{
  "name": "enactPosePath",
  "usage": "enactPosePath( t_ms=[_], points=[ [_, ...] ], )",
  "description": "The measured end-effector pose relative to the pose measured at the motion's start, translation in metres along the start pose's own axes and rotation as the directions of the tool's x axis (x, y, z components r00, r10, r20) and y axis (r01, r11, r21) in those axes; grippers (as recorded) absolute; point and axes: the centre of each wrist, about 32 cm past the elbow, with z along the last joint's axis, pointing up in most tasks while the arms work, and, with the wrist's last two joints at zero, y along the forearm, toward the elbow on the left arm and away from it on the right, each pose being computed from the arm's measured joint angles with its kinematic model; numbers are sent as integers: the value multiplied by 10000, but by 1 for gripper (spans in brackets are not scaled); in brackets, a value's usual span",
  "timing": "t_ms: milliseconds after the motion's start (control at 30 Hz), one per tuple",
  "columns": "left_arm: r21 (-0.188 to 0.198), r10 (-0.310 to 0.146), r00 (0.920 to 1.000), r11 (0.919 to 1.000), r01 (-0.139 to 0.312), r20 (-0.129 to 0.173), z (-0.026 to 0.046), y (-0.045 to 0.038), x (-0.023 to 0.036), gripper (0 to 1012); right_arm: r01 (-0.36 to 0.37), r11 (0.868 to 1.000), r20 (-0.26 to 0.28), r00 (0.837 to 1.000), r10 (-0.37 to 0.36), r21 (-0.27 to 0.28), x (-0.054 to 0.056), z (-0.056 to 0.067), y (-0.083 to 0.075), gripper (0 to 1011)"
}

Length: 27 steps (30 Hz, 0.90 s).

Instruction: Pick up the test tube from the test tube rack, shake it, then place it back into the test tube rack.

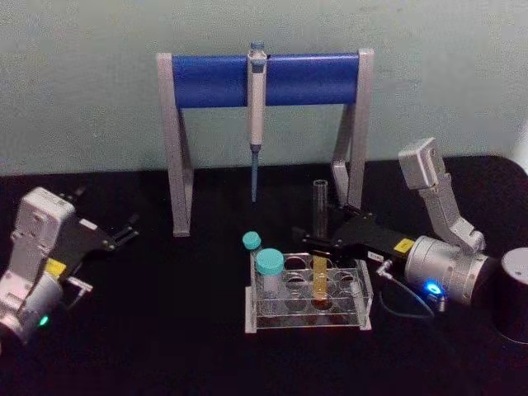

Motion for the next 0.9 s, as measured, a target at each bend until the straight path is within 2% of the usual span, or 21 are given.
enactPosePath(
  t_ms=[133, 267, 300, 600, 633, 667, 733, 900],
  points=[
    [0, 0, 10000, 10000, 0, 0, 0, 0, 0, 1010, 6, 10000, 1, 10000, -6, 2, 0, 1, -2, 807],
    [1, 0, 10000, 10000, 0, 0, 0, 0, 0, 1010, 11, 10000, 1, 10000, -11, 3, 0, 1, -3, 647],
    [1, 0, 10000, 10000, 0, 0, 0, 0, 0, 1010, 12, 10000, 0, 10000, -12, 2, 0, 0, -3, 647],
    [1, 0, 10000, 10000, 0, 0, 0, 0, 0, 1010, 14, 10000, -4, 10000, -14, 2, -1, -1, -5, 338],
    [0, 0, 10000, 10000, 0, 0, 0, 0, 0, 1010, 13, 10000, -5, 10000, -13, 3, -1, -1, -6, 338],
    [0, 0, 10000, 10000, 0, 0, 0, 0, 0, 1010, 13, 10000, -5, 10000, -13, 3, -1, -1, -6, 277],
    [0, 0, 10000, 10000, 0, 0, 0, 0, 0, 1010, 8, 10000, -11, 10000, -8, 11, -2, 0, -5, 233],
    [1, 0, 10000, 10000, 0, -1, 0, 0, 0, 1010, 8, 10000, -13, 10000, -8, 12, -2, 0, -5, 233]
  ],
)
